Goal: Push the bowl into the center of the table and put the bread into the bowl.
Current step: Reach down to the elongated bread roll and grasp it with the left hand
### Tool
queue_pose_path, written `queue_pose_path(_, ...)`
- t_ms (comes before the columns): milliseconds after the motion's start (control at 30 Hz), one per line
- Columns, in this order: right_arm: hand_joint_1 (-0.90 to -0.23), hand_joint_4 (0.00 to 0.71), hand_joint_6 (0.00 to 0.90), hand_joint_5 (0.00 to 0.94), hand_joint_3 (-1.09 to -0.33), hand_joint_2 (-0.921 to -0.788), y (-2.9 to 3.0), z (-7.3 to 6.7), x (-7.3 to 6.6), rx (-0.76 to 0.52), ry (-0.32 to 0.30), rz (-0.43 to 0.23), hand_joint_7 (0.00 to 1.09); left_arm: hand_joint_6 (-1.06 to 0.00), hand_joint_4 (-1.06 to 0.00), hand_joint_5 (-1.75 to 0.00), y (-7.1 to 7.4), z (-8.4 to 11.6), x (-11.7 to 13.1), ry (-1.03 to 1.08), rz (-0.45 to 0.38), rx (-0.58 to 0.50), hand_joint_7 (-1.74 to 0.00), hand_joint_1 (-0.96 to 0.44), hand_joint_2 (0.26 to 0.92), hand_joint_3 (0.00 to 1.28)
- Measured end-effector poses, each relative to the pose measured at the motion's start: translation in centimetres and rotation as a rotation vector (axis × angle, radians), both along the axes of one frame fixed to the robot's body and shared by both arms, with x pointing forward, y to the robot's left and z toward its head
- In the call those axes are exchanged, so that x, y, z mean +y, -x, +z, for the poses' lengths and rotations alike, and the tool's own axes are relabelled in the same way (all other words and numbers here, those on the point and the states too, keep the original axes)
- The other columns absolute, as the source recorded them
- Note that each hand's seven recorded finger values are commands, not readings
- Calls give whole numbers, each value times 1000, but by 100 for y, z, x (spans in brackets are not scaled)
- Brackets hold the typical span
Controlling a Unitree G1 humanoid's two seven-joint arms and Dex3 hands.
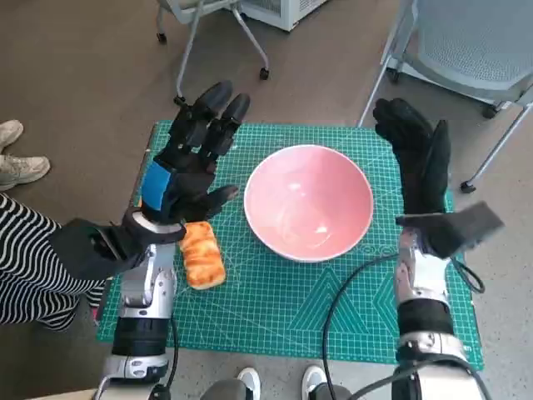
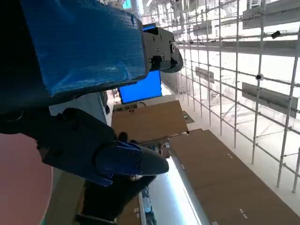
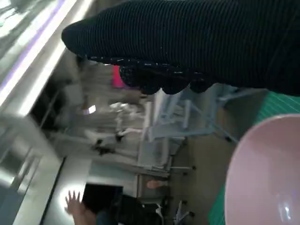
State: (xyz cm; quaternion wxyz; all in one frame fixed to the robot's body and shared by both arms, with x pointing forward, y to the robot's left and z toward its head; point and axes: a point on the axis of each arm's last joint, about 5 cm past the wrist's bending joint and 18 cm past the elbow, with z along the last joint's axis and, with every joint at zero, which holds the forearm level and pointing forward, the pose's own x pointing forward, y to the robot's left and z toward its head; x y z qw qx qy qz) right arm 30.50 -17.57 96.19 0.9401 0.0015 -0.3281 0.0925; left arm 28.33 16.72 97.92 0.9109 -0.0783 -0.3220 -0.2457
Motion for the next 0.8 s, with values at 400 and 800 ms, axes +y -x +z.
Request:
queue_pose_path(400,-691,157,37,9,-761,-921,153,182,1,-108,71,42,517,1,-123,-81,-14,69,-105,10,-29,-29,-492,-464,896,216)
queue_pose_path(800,-724,161,1,5,-774,-921,202,244,40,-106,129,55,586,1,-78,-134,-12,190,-152,-16,-66,-102,-509,-449,829,350)
